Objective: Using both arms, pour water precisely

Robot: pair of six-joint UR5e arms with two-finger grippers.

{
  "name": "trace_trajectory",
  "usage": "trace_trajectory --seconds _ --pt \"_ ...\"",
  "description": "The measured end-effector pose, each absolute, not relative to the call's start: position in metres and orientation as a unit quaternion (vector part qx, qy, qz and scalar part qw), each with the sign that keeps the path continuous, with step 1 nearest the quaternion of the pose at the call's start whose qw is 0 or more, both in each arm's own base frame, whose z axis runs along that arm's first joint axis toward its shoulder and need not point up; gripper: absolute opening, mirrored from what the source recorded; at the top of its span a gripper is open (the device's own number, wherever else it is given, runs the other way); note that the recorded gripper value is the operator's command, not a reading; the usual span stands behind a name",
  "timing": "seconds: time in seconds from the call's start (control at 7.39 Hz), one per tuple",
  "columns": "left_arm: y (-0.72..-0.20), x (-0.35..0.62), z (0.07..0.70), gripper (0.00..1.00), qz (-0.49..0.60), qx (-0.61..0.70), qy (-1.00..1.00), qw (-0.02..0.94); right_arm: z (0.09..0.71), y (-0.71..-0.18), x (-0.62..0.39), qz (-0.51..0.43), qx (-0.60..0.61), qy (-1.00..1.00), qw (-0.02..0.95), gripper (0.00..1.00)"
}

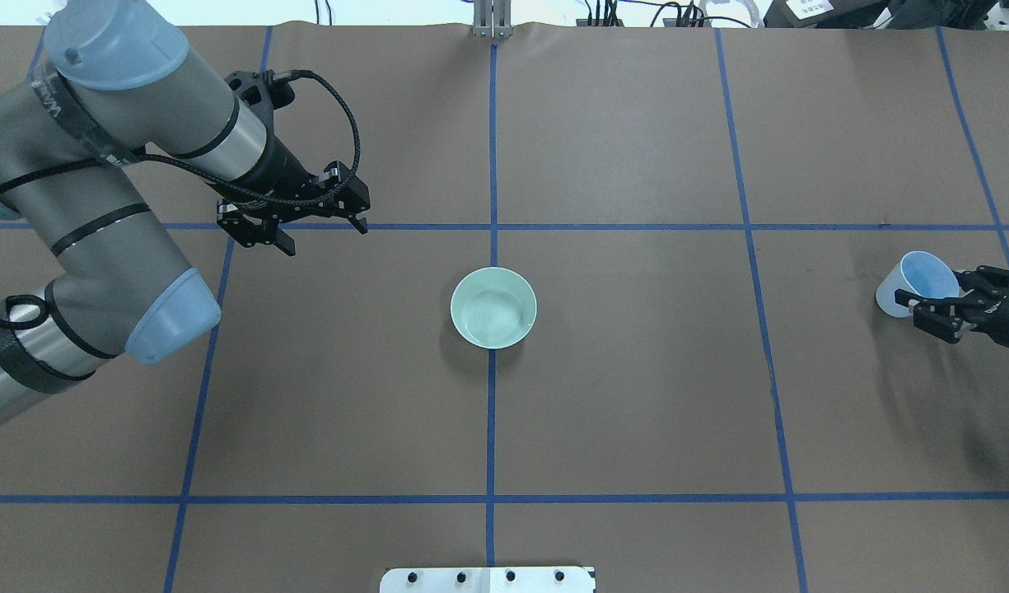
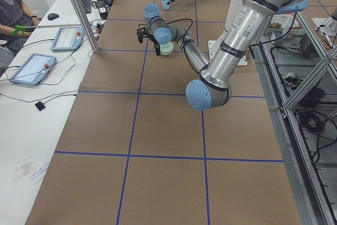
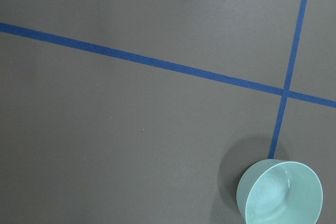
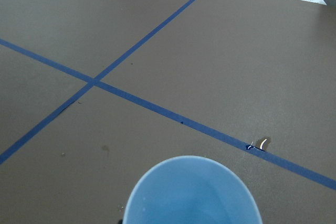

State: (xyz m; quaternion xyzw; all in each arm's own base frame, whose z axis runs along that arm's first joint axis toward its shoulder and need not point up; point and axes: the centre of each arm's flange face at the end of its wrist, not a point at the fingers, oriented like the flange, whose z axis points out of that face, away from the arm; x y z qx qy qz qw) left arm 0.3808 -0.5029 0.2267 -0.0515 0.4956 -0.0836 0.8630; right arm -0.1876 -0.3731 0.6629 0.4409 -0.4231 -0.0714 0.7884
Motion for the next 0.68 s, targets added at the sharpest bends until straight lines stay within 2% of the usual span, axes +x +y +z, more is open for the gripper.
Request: trace_trajectory --seconds 0.27,0.68 --pt "-0.509 0.371 0.226 1.00 -0.087 -0.052 0.499 0.861 0.632 -0.385 -0.200 -0.073 0.445 -0.428 0.783 0.45" --pt "-0.525 0.351 0.229 1.00 -0.092 -0.052 0.503 0.858 0.531 -0.422 -0.234 -0.070 0.435 -0.416 0.795 0.45"
